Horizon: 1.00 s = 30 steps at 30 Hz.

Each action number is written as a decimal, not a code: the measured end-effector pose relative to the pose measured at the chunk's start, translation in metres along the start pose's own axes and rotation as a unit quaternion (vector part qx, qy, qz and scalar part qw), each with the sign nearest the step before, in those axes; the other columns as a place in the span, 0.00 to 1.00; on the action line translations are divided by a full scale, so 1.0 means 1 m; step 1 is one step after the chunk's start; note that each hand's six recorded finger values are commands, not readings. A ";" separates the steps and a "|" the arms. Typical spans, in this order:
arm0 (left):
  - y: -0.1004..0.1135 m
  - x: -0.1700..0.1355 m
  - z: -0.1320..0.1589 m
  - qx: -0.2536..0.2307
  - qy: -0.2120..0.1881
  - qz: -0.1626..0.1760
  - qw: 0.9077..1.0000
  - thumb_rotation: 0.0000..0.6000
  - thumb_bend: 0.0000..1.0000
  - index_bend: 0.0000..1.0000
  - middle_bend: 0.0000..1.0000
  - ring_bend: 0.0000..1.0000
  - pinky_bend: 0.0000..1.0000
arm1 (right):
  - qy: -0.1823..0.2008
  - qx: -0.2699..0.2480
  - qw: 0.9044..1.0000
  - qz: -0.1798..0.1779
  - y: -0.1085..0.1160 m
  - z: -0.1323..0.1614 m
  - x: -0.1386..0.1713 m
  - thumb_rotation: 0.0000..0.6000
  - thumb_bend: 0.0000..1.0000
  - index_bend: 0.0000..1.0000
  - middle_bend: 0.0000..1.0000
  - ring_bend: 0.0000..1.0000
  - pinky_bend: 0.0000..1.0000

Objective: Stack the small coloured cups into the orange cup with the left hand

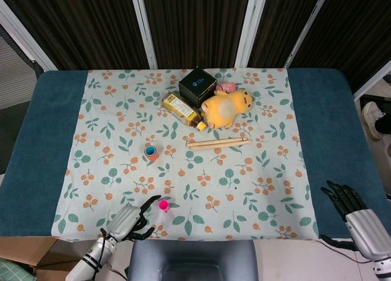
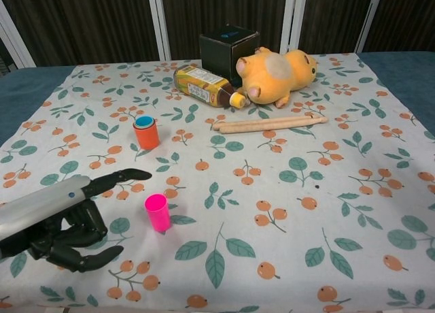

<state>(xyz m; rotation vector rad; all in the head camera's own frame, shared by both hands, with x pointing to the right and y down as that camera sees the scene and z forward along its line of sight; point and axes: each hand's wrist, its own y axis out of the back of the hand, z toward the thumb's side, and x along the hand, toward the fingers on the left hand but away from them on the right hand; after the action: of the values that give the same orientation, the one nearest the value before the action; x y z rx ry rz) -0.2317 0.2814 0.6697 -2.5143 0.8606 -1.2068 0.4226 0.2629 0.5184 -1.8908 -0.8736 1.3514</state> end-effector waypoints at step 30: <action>-0.009 0.049 -0.007 -0.028 0.037 0.015 0.999 1.00 0.37 0.34 1.00 1.00 1.00 | 0.001 -0.009 1.000 -0.011 0.008 -0.003 0.002 1.00 0.12 0.00 0.00 0.00 0.00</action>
<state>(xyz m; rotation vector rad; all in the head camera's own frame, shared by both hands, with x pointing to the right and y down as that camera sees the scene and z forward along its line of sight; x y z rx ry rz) -0.2092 0.2596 0.7089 -2.5046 0.9581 -1.2920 0.4269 0.2601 0.5118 -1.8907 -0.9056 1.3340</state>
